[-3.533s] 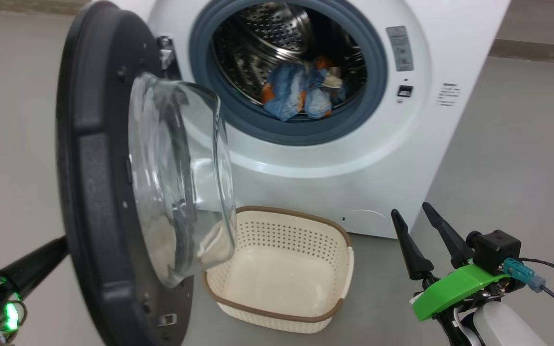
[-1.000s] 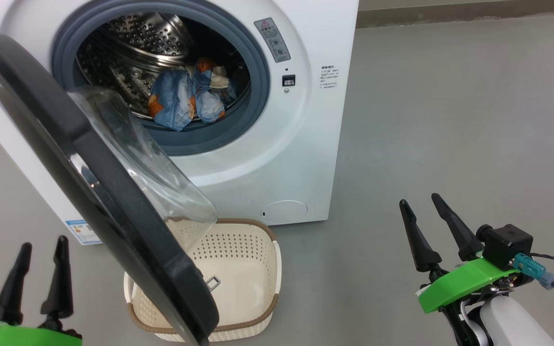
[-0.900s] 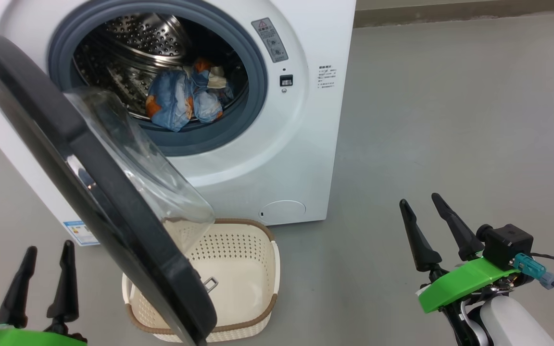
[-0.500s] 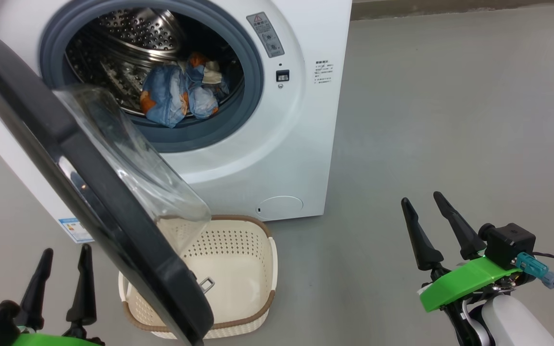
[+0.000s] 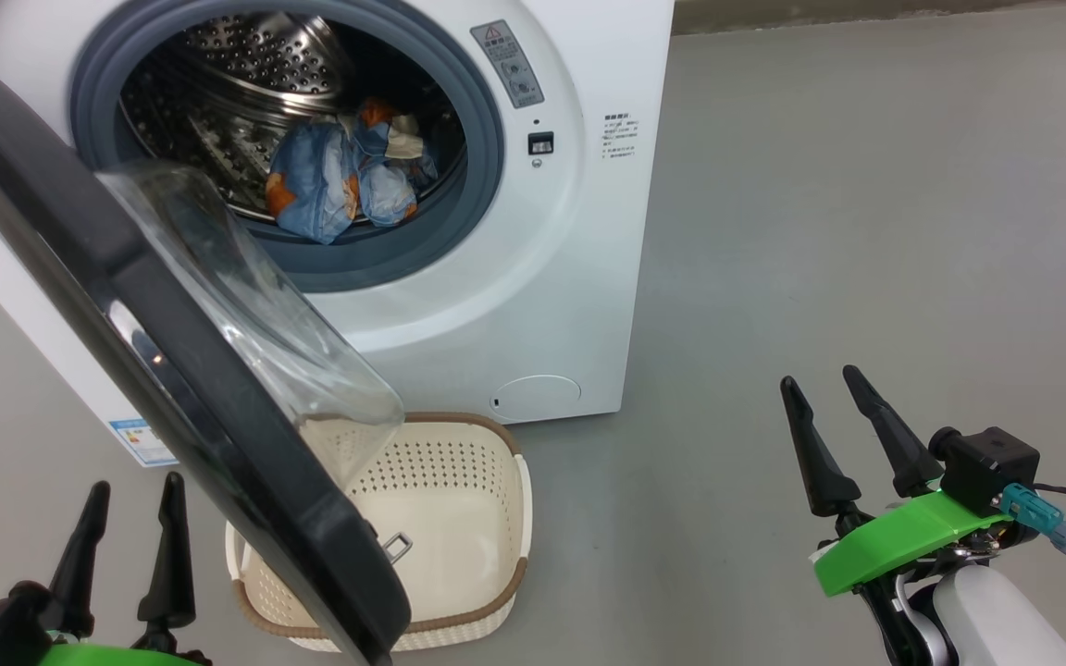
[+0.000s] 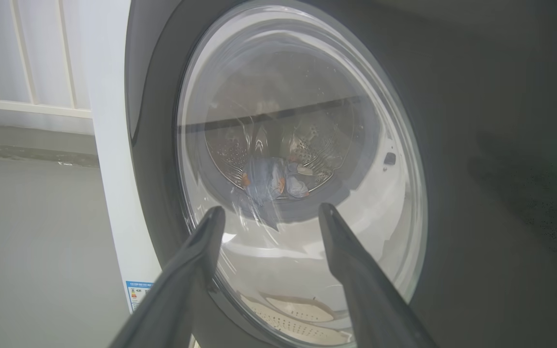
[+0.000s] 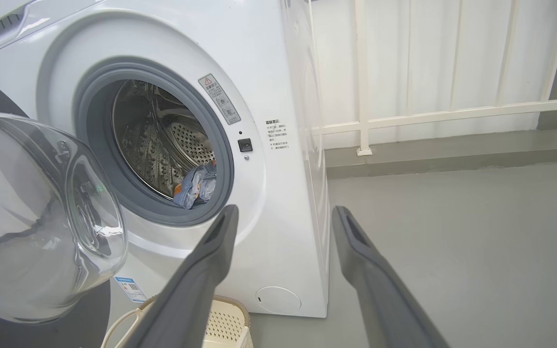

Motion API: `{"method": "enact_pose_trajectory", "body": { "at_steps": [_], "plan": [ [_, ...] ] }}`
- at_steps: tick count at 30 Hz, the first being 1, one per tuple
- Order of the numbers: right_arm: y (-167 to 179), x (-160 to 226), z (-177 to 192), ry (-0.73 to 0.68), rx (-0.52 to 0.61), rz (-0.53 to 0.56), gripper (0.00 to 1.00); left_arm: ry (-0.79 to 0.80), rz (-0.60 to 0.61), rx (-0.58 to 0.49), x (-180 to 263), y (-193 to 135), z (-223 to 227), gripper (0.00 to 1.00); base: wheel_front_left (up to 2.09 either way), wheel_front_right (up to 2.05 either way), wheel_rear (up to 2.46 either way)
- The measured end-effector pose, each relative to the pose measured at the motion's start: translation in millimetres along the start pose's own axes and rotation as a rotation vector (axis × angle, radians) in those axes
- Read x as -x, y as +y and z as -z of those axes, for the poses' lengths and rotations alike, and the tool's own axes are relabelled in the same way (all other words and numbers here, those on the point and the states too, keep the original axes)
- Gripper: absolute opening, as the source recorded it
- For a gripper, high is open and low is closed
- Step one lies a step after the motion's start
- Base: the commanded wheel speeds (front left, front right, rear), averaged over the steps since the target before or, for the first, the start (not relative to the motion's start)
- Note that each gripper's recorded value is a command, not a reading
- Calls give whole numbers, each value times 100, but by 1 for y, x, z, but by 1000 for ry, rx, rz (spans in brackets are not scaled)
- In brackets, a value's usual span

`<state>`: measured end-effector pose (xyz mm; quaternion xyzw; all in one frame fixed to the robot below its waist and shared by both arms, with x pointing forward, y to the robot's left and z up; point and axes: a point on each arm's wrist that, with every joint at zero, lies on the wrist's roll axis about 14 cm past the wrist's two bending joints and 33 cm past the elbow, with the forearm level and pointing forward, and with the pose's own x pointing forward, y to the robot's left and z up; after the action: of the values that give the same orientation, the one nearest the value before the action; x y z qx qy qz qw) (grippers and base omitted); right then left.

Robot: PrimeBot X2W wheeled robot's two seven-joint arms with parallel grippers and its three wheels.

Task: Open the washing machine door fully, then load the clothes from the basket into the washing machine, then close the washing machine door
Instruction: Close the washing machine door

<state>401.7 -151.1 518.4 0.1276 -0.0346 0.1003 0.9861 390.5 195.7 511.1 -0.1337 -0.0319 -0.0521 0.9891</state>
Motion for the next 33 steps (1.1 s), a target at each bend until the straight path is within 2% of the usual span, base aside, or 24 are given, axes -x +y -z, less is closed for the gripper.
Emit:
{"method": "enact_pose_trajectory", "body": {
  "at_steps": [16, 17, 18, 19, 20, 21, 22, 29, 33],
  "plan": [
    [3, -1, -2, -4, 2, -9, 100, 0, -17, 9, 3, 1, 2, 100, 0, 0, 0],
    [4, -1, -2, -4, 1, -11, 96, 0, -18, 9, 4, 1, 2, 100, 0, 0, 0],
    [4, -2, -2, -5, 1, -14, 96, -1, -20, 10, 4, 2, 1, 100, 0, 0, 0],
    [6, -2, -2, -5, 2, -18, 67, -2, -23, 9, 5, 2, 1, 100, 0, 0, 0],
    [7, -3, -2, -5, 2, -22, 44, -3, -25, 9, 6, 3, 1, 100, 0, 0, 0],
    [9, -4, -2, -5, 4, -29, 13, -4, -28, 6, 7, 4, 0, 100, 0, 0, 0],
    [11, -5, -2, -5, 4, -37, 0, -4, -32, 3, 8, 5, 0, 100, 0, 0, 0],
    [38, -17, -4, -14, -3, -120, 0, -20, -79, 1, 21, 19, -5, 100, 0, 0, 0],
    [71, -29, -17, -59, -102, -197, 0, -29, -118, -1, 33, 30, -9, 100, 0, 0, 0]
  ]
}}
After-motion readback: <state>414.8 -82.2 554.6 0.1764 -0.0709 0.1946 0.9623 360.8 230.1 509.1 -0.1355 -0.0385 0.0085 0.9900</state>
